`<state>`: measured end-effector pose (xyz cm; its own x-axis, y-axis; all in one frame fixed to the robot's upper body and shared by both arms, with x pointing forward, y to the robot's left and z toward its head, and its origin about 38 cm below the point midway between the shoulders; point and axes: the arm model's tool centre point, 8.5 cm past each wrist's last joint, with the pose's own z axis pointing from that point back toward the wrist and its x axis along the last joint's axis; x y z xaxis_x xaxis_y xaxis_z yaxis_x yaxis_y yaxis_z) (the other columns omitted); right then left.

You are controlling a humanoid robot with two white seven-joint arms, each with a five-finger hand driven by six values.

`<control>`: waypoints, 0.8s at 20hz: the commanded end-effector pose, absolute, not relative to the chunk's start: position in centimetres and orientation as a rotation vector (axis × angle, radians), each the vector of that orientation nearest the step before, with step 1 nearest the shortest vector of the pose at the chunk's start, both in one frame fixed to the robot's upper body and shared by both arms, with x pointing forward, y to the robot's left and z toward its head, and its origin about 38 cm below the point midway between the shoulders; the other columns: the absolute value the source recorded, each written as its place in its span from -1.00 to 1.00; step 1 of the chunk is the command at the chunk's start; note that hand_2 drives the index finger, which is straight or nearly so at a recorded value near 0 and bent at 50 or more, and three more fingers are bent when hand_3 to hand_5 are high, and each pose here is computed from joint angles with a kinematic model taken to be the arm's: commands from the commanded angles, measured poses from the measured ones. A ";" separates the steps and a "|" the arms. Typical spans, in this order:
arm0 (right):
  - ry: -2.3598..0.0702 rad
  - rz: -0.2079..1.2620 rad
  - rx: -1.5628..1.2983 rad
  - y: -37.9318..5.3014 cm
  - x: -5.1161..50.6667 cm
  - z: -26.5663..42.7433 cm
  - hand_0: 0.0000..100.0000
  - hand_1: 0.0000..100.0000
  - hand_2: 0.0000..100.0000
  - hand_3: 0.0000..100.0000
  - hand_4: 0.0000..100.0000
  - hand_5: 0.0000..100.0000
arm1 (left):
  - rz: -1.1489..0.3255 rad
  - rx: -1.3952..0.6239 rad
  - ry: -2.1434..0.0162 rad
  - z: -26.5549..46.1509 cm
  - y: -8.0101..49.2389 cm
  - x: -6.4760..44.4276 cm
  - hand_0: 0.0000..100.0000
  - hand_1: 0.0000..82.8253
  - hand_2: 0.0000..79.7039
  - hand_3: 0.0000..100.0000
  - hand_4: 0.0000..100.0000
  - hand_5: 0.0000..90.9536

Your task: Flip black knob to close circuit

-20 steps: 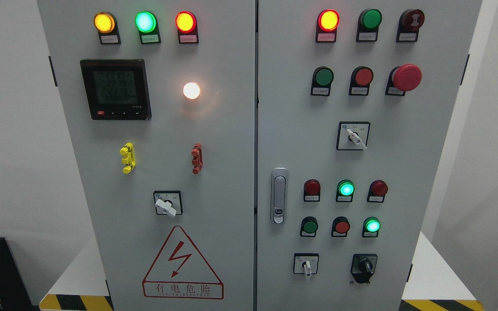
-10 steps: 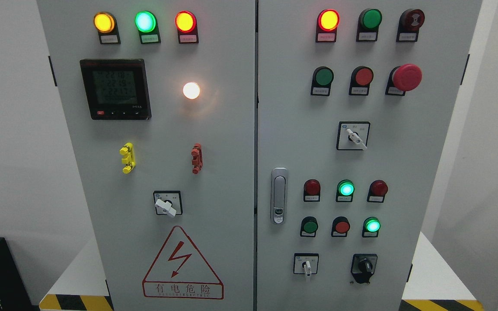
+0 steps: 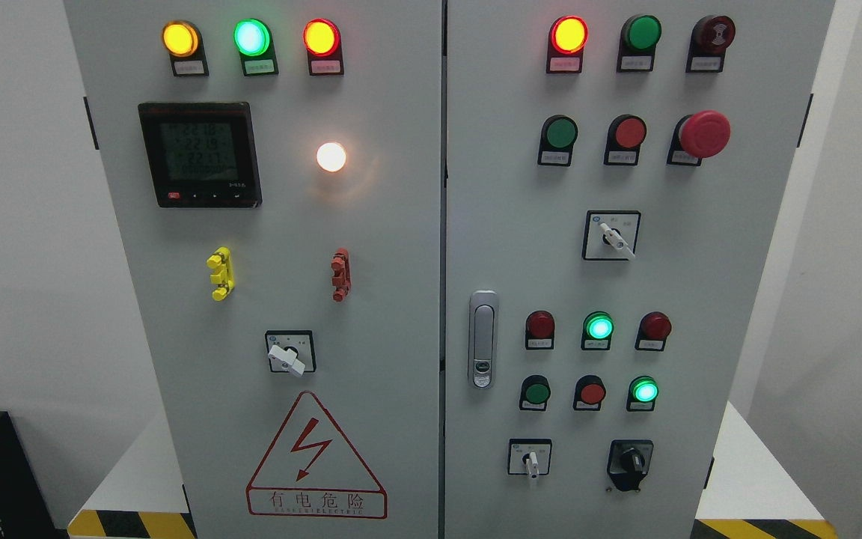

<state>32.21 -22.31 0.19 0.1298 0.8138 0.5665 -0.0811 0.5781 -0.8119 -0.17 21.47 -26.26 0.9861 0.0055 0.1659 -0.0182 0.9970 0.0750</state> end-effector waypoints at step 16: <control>-1.352 0.624 -1.010 -25.5 38.0 10.8 -1.00 -0.82 0.57 0.89 0.55 0.59 | -0.032 0.067 -0.148 -26.2 21.4 -0.9 -0.76 0.34 -1.00 -1.00 -1.00 -1.00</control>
<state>36.89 -24.31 7.99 0.1494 0.8539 0.4986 0.1078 0.4872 -0.8666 -0.17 21.43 -26.26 0.9861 0.0055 0.1660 -0.0174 0.9974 0.0700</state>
